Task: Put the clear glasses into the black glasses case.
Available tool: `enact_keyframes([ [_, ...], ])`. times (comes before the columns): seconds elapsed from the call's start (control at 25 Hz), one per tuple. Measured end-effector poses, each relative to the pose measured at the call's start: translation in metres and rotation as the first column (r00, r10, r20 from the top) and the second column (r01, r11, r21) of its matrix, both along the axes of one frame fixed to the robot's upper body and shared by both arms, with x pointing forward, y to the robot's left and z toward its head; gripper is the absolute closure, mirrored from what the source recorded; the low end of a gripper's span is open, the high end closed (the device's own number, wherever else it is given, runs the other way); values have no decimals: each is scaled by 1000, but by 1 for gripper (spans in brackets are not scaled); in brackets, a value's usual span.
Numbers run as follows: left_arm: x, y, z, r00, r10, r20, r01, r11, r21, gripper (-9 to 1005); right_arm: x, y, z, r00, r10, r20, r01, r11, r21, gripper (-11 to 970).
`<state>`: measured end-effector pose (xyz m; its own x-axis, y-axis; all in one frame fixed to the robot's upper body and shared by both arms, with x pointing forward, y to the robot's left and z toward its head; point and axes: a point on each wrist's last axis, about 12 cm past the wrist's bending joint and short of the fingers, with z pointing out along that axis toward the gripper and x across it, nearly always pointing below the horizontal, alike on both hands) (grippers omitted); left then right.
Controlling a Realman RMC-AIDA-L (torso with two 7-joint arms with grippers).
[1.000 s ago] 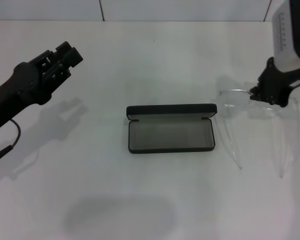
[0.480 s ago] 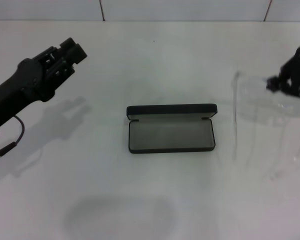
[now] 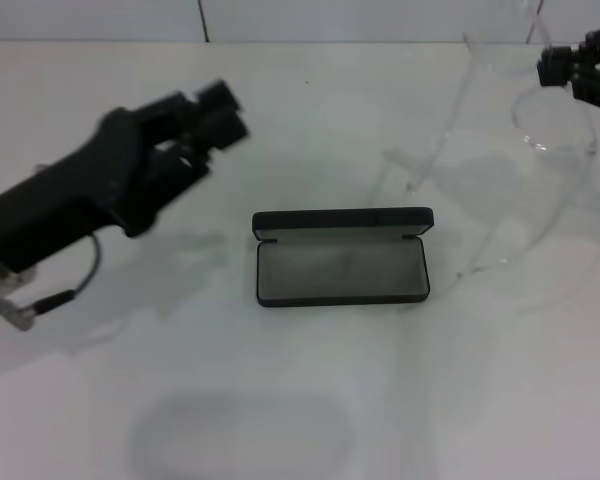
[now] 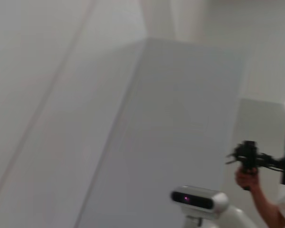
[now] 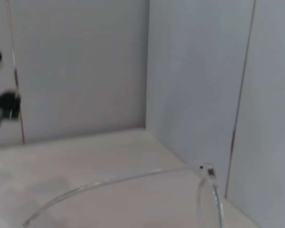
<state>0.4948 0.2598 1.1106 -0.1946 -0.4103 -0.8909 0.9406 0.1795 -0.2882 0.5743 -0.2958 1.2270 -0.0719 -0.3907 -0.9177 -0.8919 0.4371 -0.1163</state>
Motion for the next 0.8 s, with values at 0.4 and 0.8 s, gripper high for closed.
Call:
enact_keyframes([
  [0.4, 10, -21, 8, 996, -88, 28, 88, 996, 0, 724, -3, 11, -25, 996, 84, -18, -75, 950, 302, 902],
  [0.8, 10, -31, 10, 990, -139, 30, 140, 990, -5, 725, -4, 45, -61, 982, 187, -29, -156, 887, 435, 902],
])
